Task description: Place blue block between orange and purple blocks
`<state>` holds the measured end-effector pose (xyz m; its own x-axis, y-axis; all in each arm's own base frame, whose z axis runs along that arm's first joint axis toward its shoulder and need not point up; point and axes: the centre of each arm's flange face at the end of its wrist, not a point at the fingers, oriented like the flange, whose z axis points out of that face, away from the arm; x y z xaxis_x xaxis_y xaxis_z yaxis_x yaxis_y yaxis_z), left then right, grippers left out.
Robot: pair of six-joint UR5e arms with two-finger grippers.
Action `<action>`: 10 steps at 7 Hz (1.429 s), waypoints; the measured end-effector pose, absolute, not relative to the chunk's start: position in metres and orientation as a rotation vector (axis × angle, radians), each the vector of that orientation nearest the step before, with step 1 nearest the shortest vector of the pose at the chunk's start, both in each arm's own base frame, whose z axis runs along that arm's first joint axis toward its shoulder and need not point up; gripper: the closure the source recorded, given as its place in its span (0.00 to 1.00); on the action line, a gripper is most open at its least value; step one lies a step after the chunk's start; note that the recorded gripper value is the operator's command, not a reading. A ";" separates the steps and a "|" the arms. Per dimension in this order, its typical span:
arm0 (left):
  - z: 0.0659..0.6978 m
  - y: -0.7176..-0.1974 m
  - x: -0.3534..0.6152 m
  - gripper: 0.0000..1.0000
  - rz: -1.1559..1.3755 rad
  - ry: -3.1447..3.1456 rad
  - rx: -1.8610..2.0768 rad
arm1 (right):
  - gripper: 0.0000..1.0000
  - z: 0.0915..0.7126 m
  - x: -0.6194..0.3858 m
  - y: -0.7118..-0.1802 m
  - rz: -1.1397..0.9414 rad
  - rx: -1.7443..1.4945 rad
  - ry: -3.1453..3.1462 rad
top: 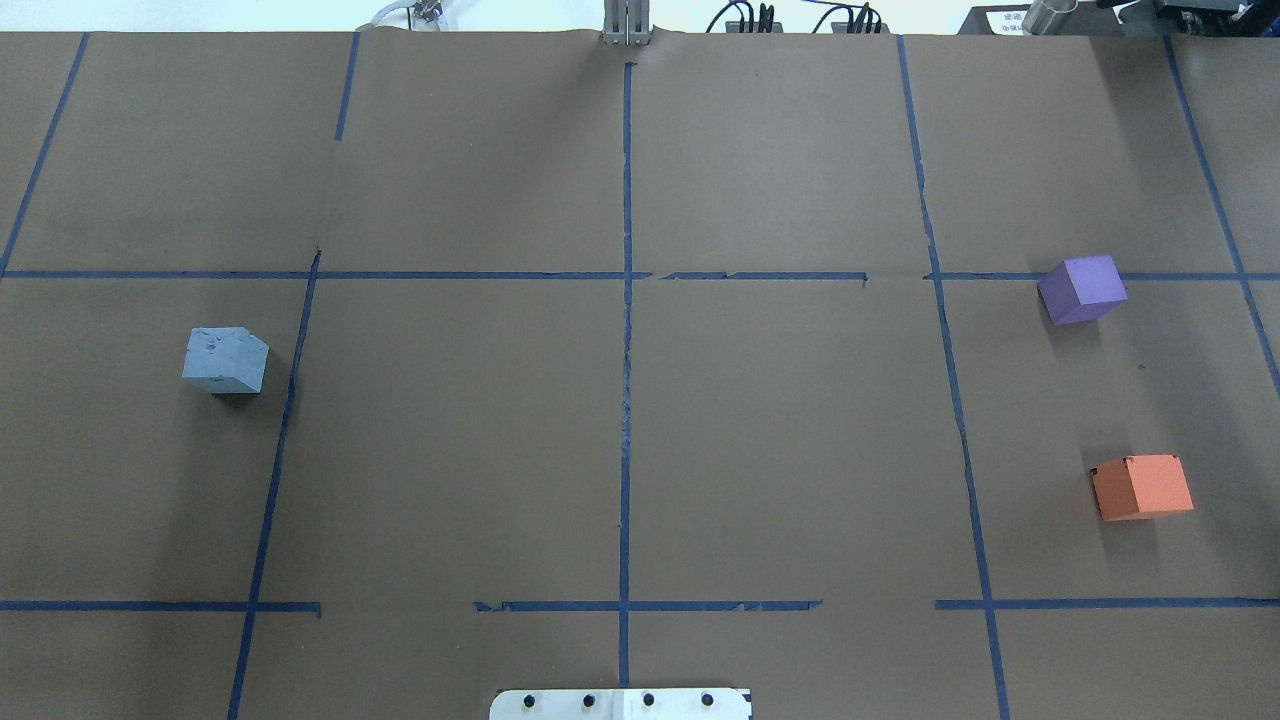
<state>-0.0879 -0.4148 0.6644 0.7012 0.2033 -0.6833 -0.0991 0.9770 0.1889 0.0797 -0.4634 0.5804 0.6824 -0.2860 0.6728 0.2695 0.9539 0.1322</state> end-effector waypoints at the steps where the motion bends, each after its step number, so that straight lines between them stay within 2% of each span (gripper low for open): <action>1: 0.667 -0.414 -0.088 0.00 0.168 0.777 0.138 | 0.00 0.580 0.079 -0.463 -0.312 0.023 -0.759; 4: 0.666 -0.420 -0.085 0.00 0.178 0.776 0.149 | 0.00 0.579 0.079 -0.463 -0.311 0.027 -0.768; 7: 0.629 -0.485 -0.069 0.00 0.260 0.767 0.296 | 0.00 0.578 0.079 -0.463 -0.313 0.030 -0.769; 10: 0.591 -0.510 0.057 0.00 0.297 0.851 0.280 | 0.00 0.575 0.078 -0.458 -0.315 0.035 -0.768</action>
